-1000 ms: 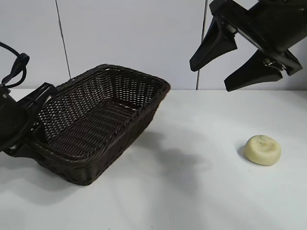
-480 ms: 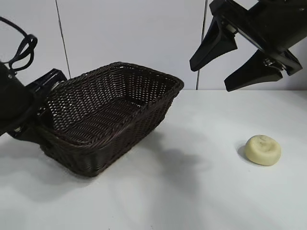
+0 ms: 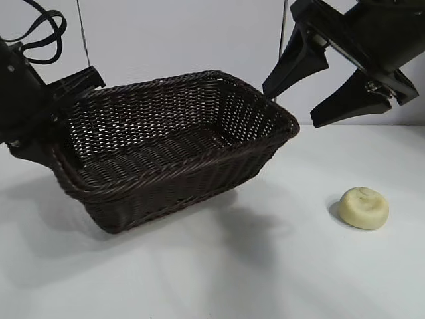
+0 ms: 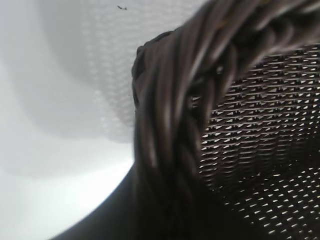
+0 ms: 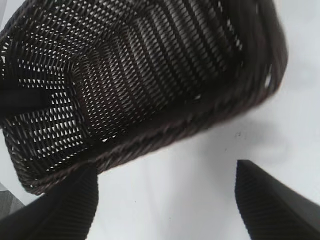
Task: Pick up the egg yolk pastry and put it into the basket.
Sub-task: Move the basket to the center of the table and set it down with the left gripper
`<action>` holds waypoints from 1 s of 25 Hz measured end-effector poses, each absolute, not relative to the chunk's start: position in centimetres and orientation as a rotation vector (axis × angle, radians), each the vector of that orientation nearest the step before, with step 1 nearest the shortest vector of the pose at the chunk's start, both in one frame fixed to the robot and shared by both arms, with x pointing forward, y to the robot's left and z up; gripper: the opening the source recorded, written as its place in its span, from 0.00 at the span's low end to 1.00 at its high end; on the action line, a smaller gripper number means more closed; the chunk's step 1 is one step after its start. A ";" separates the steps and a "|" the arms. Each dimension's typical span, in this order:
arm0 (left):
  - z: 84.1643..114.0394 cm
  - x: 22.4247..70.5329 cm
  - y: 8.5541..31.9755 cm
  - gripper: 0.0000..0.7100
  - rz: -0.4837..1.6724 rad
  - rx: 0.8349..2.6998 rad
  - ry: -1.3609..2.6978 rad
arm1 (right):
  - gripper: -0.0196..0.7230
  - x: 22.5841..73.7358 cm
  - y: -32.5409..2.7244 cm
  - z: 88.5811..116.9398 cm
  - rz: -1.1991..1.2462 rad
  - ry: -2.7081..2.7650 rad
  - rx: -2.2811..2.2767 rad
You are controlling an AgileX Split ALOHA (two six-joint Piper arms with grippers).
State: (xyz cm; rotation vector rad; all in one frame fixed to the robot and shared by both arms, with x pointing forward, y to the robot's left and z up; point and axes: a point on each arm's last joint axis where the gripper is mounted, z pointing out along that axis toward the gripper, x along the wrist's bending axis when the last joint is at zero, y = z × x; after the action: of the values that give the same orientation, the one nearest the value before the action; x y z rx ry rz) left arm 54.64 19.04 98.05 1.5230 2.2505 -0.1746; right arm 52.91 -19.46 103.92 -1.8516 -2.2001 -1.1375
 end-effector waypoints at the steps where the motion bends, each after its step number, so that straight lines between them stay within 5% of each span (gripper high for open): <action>1: 98.4 54.8 19.3 0.14 -0.174 1.566 2.215 | 0.77 52.9 -19.5 103.9 -1.137 -2.200 -1.852; 13: 98.5 58.5 18.4 0.14 -0.274 2.014 1.885 | 0.77 52.9 -19.5 103.9 -1.133 -2.203 -1.849; 25: 95.3 60.0 18.2 0.14 -0.282 2.063 1.895 | 0.77 52.9 -19.5 103.9 -1.133 -2.203 -1.849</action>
State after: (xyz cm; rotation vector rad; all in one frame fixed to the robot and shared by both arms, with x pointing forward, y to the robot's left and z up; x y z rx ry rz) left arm 59.96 18.24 95.33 2.0635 1.8951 -0.2819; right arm 52.89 -19.47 103.90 -1.8488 -2.2030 -1.1332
